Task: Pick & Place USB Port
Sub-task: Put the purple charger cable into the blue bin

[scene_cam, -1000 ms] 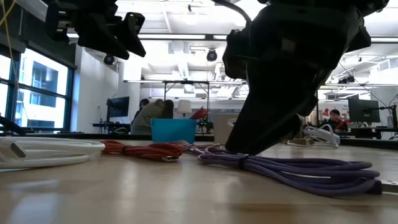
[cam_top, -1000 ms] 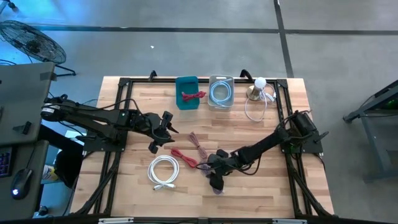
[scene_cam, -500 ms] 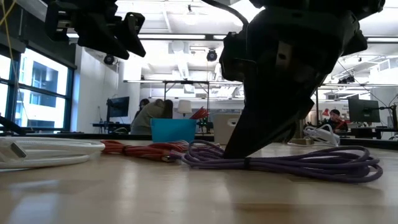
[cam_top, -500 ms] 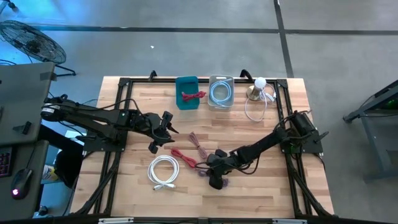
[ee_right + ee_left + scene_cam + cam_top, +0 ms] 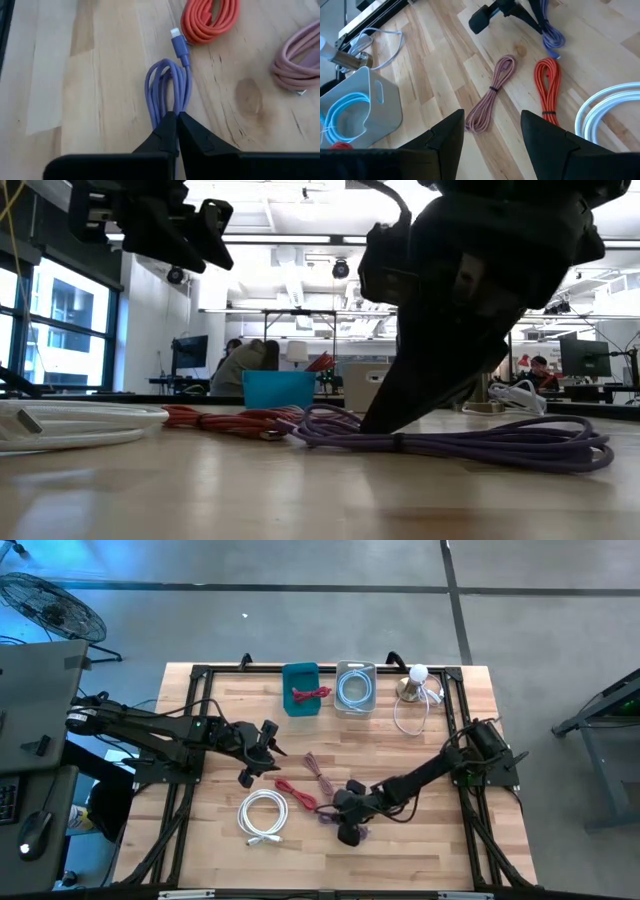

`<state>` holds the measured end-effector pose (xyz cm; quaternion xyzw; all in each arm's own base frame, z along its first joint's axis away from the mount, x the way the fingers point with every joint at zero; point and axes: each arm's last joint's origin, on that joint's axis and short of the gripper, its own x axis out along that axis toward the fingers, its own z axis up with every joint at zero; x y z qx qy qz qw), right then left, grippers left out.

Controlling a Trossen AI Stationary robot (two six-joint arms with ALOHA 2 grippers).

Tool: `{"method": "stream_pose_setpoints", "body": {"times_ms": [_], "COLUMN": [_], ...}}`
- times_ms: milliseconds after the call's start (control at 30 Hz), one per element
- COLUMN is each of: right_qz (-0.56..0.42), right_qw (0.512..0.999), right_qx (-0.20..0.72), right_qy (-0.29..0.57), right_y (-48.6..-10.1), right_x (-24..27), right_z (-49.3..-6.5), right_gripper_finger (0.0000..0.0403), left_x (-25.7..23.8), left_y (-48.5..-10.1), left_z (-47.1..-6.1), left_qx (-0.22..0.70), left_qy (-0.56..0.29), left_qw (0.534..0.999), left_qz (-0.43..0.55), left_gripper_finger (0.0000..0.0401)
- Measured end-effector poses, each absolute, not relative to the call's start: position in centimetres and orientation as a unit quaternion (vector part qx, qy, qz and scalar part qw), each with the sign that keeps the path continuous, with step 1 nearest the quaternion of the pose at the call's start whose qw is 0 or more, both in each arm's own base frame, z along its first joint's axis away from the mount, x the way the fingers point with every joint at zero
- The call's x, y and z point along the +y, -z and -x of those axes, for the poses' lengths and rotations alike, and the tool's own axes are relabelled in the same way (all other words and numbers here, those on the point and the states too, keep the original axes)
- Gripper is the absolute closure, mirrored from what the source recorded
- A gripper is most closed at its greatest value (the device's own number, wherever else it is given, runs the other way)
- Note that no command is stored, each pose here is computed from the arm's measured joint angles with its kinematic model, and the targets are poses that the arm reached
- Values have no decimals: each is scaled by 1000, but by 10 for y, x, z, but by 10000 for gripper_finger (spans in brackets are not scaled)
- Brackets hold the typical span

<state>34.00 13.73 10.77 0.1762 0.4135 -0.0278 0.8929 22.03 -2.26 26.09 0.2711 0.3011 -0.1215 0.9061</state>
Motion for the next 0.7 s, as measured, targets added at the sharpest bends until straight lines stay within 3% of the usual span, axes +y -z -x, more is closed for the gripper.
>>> {"method": "stream_pose_setpoints", "body": {"times_ms": [433,700], "right_qz": [-96,-46], "right_qw": [942,956], "right_qx": [318,283], "right_qy": [49,64], "right_y": [-171,-198], "right_x": [129,123], "right_z": [-333,-326], "right_gripper_finger": [403,403], "left_x": [-23,-23], "left_y": [-264,-276], "left_z": [-223,-230], "left_qx": [284,215], "left_qy": [116,100], "left_qw": [911,926], "left_qz": [-276,-295], "left_gripper_finger": [211,211]}}
